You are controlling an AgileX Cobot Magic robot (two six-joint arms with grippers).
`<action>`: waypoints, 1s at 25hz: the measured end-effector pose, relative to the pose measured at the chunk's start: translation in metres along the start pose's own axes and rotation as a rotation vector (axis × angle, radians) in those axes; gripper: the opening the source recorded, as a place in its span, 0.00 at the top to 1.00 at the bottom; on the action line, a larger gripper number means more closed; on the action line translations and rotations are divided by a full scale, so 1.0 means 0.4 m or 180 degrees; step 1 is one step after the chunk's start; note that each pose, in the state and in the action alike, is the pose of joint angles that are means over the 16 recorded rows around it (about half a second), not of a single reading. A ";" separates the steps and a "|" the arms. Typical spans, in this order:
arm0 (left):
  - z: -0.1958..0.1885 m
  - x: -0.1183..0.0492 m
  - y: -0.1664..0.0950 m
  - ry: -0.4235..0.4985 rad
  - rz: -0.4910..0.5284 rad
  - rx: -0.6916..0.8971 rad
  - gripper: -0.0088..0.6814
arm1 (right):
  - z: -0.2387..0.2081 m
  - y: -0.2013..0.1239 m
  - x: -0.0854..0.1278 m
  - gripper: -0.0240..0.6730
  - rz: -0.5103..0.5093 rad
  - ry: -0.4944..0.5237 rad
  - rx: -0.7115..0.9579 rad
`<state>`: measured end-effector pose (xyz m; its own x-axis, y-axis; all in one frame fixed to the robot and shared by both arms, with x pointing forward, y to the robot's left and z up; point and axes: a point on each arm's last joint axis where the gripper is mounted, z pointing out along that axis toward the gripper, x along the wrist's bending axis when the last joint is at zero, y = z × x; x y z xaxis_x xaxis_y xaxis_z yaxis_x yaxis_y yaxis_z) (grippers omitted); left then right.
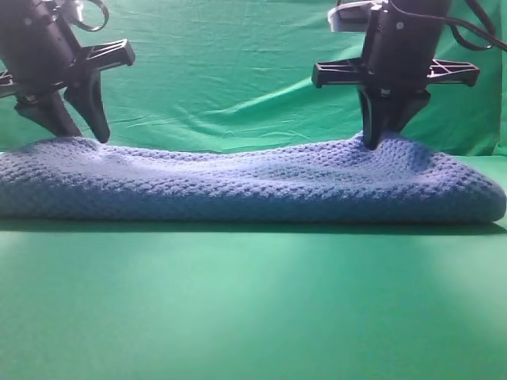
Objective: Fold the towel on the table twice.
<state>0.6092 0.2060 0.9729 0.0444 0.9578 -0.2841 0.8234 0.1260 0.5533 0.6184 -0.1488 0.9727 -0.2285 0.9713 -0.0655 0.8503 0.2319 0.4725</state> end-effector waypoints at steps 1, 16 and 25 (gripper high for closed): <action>-0.006 -0.003 0.003 -0.0010 0.0012 0.0012 0.42 | -0.004 0.001 -0.003 0.55 0.0044 -0.0008 0.0003; -0.337 -0.101 0.112 -0.0354 0.0415 -0.0240 0.65 | -0.350 0.048 -0.067 0.51 0.0287 -0.0105 -0.0400; -0.622 -0.122 0.043 -0.0537 0.0728 -0.0845 0.98 | -0.677 -0.061 -0.122 0.93 0.0266 0.0001 -0.1112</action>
<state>0.4803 0.2256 1.1912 0.3206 0.9156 -0.2426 0.6074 -0.0022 0.7944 0.4805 -0.2162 1.2024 -0.1654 0.9861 -0.0137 0.6525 0.1198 0.7482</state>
